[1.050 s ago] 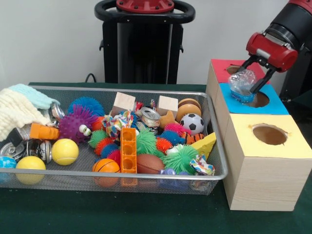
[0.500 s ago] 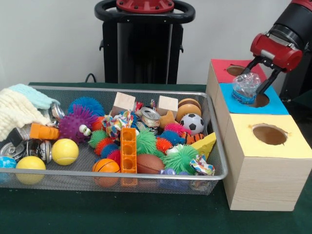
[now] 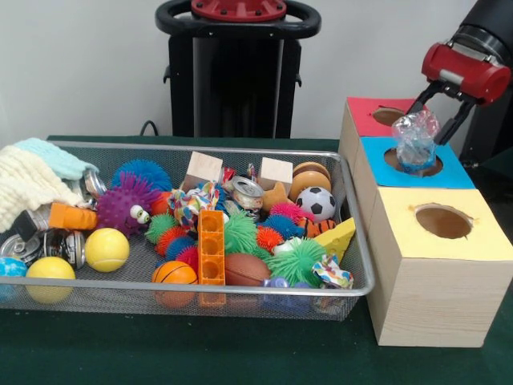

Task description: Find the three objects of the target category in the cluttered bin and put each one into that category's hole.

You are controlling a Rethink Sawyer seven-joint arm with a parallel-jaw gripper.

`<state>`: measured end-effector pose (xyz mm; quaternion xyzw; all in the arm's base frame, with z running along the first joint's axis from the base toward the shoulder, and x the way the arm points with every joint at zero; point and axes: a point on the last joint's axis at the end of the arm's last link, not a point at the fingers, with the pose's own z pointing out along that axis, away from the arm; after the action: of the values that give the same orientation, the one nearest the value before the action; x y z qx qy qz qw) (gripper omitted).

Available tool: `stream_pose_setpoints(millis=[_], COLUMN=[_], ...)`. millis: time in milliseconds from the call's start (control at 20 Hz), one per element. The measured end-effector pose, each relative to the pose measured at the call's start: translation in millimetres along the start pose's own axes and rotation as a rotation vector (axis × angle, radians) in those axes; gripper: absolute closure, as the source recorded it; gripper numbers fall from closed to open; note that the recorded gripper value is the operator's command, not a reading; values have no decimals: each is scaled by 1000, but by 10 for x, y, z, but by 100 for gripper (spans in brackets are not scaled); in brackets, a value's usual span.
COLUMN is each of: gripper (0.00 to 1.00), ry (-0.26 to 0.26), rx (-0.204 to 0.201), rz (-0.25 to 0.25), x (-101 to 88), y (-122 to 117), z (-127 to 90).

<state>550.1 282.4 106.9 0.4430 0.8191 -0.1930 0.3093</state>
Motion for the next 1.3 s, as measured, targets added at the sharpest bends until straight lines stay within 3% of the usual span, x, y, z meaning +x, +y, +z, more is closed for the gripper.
stream_pose_setpoints(millis=[300, 550, 1300], gripper=[0, 0, 0], ry=[49, 58, 28], rx=[-20, -32, -58], rz=[66, 88, 55], x=[-255, -372, -264], y=[84, 113, 120], z=[-58, -57, 81])
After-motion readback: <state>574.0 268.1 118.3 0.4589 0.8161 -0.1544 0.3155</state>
